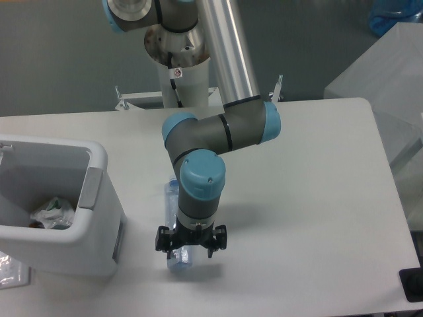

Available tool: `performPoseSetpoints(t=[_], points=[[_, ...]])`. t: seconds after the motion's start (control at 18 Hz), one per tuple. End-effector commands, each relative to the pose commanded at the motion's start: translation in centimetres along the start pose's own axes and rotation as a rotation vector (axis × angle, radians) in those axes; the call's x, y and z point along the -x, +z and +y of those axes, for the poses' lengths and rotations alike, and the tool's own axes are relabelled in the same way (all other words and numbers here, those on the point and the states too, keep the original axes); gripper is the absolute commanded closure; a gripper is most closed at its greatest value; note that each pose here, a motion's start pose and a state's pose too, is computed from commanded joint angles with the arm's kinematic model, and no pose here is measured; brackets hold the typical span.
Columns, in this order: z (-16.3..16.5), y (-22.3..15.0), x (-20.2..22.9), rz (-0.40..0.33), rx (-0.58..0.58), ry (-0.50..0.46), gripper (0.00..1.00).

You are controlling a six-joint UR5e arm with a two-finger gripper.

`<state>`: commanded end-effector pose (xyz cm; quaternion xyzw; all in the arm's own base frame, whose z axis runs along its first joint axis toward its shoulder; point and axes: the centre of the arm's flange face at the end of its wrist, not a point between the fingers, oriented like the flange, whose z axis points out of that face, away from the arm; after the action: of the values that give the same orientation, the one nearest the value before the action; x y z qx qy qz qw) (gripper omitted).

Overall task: Place the trash in the trash can
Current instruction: 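Close the gripper around the bottle's middle, then lift the bottle and carry it toward the trash bin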

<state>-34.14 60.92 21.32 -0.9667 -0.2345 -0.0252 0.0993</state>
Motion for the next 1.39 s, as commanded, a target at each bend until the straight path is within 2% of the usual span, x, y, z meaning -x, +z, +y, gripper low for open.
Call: performPoseSetpoints(t=[0.56,0.94,1.0,1.06,1.11,1.28,1.39], points=[[0.3,1.8,-1.0,-0.011,0.030,0.015,0.00],[0.5,2.5,-2.0,-0.019,0.045,0.031,0.05],[0.5,2.5,-2.0,-0.020,0.045,0.029,0.10],[0.5,2.5,-2.0,-0.022,0.046,0.028,0.22],[0.6,2.6,-2.0,-0.023,0.049,0.027,0.27],[0.7,2.7,-2.0,-0.023,0.051,0.029,0.27],[0.7,2.7,-2.0,-0.022,0.051,0.030,0.32]])
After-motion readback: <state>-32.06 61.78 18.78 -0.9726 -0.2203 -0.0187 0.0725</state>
